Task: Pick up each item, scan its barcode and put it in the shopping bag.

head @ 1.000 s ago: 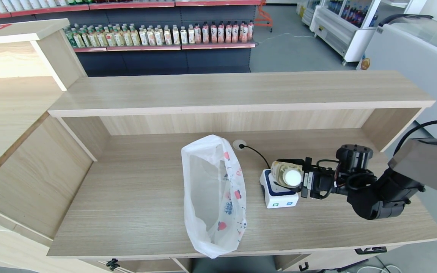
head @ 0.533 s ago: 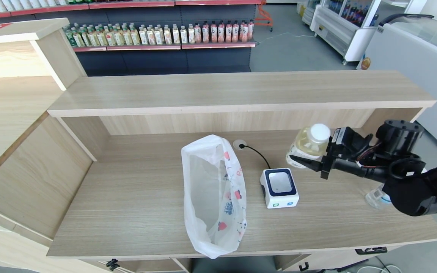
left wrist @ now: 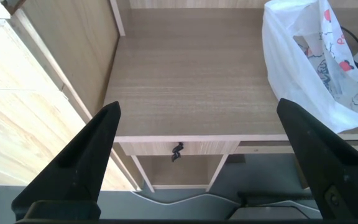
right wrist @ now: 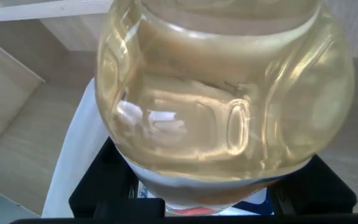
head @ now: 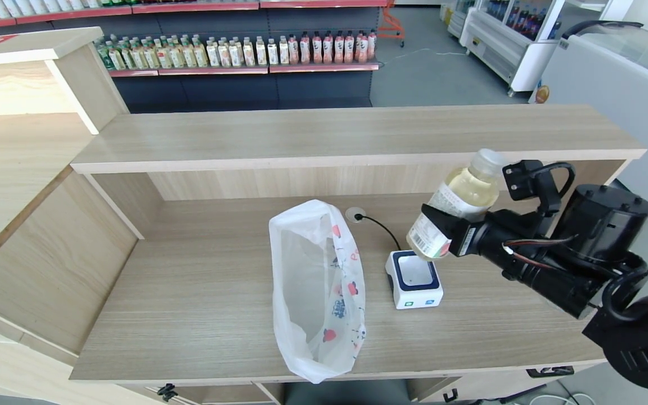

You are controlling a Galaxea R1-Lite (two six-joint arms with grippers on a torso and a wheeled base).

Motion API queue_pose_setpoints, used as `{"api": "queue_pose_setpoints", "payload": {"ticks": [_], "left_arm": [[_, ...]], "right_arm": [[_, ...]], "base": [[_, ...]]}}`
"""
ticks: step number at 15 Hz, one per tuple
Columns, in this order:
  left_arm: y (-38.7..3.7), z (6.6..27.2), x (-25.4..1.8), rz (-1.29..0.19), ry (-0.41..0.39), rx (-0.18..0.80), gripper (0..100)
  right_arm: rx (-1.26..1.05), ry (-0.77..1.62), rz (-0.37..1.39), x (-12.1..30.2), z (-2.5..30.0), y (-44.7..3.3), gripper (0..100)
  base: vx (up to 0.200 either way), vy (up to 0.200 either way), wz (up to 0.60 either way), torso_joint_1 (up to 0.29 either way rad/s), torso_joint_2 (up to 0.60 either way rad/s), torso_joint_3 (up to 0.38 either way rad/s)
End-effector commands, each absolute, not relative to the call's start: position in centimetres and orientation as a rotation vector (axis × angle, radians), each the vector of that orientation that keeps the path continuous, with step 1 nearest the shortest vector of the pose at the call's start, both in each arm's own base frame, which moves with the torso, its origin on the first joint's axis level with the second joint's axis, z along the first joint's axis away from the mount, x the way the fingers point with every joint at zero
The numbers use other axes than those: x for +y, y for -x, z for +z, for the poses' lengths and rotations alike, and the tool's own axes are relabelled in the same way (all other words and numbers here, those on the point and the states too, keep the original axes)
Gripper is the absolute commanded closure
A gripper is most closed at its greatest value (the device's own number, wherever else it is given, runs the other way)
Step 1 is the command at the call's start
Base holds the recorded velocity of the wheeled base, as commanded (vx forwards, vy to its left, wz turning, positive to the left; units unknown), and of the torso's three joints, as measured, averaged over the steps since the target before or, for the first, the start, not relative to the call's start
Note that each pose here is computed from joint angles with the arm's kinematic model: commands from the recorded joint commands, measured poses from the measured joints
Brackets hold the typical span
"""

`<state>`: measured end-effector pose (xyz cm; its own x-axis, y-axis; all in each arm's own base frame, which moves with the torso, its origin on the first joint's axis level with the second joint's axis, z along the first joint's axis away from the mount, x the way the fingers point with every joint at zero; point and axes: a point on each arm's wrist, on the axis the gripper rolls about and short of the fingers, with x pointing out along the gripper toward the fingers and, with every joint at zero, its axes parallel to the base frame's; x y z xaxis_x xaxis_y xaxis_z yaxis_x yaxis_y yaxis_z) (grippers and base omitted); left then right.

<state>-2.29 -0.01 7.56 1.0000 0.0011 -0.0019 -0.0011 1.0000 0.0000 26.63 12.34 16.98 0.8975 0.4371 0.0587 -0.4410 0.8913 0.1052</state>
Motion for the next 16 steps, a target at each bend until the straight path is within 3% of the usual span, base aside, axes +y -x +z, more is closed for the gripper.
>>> {"api": "queue_pose_setpoints", "payload": {"ticks": [1, 16], "left_arm": [[2.3, 7.6, 0.0, 0.002, 0.000, 0.002, 0], [2.3, 7.6, 0.0, 0.002, 0.003, 0.002, 0]], "right_arm": [[-0.003, -0.121, 0.468, 12.5, 16.3, -26.1, 100], [0.086, -0.108, 0.484, 13.8, 13.2, -27.1, 100]], "base": [[0.000, 0.000, 0.00, 0.000, 0.00, 0.000], [0.000, 0.013, 0.00, 0.000, 0.00, 0.000]]}}
